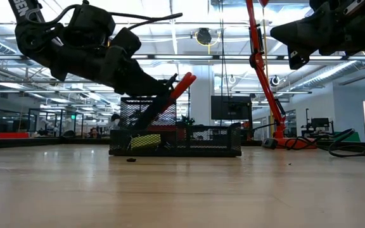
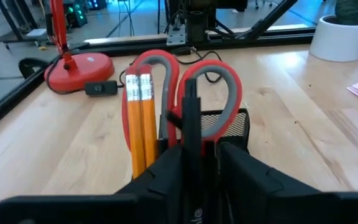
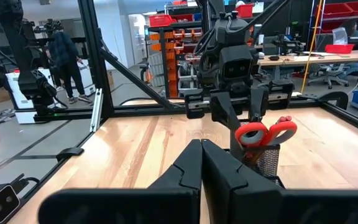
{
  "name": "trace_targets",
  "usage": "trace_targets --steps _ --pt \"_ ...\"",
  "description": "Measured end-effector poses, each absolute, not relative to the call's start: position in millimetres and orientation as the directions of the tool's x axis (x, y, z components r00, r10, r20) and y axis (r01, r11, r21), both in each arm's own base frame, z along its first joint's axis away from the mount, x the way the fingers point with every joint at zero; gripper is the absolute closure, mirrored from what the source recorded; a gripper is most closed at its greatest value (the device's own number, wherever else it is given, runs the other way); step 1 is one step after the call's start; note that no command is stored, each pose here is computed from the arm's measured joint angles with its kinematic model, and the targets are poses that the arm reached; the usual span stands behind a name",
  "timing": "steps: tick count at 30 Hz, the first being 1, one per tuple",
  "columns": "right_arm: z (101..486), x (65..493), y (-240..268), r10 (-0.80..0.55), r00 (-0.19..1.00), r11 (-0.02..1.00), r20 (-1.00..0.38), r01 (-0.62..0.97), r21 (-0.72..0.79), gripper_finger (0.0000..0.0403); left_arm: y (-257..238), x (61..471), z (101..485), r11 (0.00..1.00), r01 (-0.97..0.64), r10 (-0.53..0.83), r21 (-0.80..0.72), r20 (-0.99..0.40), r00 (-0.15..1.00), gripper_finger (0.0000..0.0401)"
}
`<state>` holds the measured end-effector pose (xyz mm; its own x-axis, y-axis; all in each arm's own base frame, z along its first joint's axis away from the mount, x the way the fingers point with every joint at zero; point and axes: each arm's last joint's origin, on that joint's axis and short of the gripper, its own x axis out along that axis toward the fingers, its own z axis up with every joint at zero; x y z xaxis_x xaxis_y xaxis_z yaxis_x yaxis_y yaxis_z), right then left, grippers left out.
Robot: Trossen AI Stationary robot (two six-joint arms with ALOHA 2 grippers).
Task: Pick and place office supplies into organizer
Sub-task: Put the black pen into the black desk organizer, then put the pink sticky notes into the black desk organizer
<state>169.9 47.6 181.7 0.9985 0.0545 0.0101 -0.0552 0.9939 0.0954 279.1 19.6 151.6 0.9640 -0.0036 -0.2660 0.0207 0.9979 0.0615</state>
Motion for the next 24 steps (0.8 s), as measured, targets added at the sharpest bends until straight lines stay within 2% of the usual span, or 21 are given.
trace_targets --steps 7,13,15,18,20,24 --pt "182 170 48 0.055 0.998 0.994 0.010 -0.055 0.095 0.0403 19 275 177 0.992 0.020 -0.003 0.125 -0.139 0.990 0.0233" --pt "182 170 48 0.055 0.998 0.994 0.009 -0.056 0.095 0.0403 7 253 226 0.996 0.039 -0.039 0.086 -0.001 0.999 0.0220" --pt "182 170 48 0.055 0.998 0.994 0.010 -0.056 0.092 0.0403 -3 243 237 0.995 0.067 -0.065 0.068 -0.035 0.997 0.0224" --pt "181 170 48 0.055 0.998 0.995 0.006 -0.055 0.088 0.0403 -27 231 237 0.993 0.104 -0.093 0.059 -0.172 0.981 0.0244" --pt "181 170 48 0.055 0.998 0.995 0.004 -0.055 0.087 0.0403 -43 225 229 0.991 0.127 -0.113 0.037 -0.269 0.956 0.0266" --pt "180 170 48 0.055 0.998 0.995 -0.004 -0.054 0.084 0.0403 -77 218 215 0.986 0.165 -0.160 -0.019 -0.364 0.918 0.0323"
